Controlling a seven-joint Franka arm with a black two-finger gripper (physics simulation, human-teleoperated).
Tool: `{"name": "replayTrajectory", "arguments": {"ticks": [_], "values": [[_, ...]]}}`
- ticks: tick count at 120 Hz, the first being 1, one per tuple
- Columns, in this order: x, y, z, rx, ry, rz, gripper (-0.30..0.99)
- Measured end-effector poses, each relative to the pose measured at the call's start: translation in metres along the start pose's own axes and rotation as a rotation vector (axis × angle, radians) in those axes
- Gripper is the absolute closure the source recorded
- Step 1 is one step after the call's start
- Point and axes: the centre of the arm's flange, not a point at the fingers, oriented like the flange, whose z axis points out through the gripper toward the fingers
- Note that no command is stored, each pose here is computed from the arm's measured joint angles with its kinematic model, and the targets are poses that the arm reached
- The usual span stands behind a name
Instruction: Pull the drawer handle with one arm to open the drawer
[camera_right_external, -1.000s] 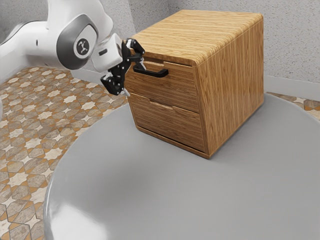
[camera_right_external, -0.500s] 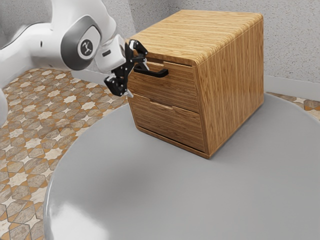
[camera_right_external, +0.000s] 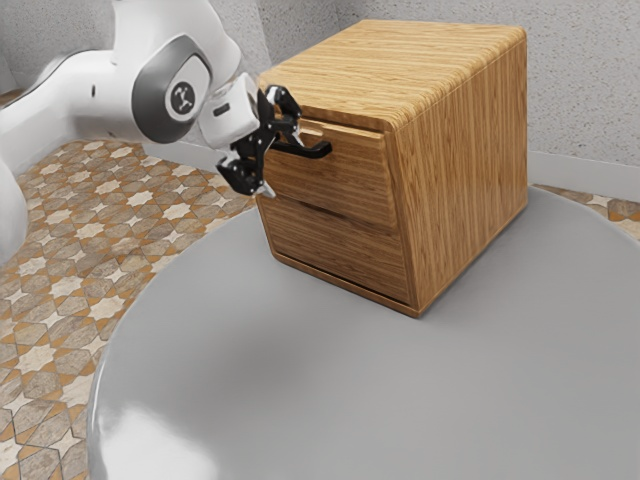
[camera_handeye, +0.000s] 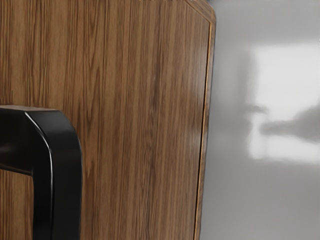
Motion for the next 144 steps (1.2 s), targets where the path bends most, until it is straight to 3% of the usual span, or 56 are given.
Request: {"name": "replayTrajectory", "arguments": {"ticks": [53,116,144], "values": [[-0.004,0.001,-0.006,0.008,0.006,-0.009,0.37],[-0.011,0.026,-0.018,-0.009,0.038,-0.022,0.36],[-0.017,0.056,-0.030,-0.027,0.072,-0.030,0.36]]}}
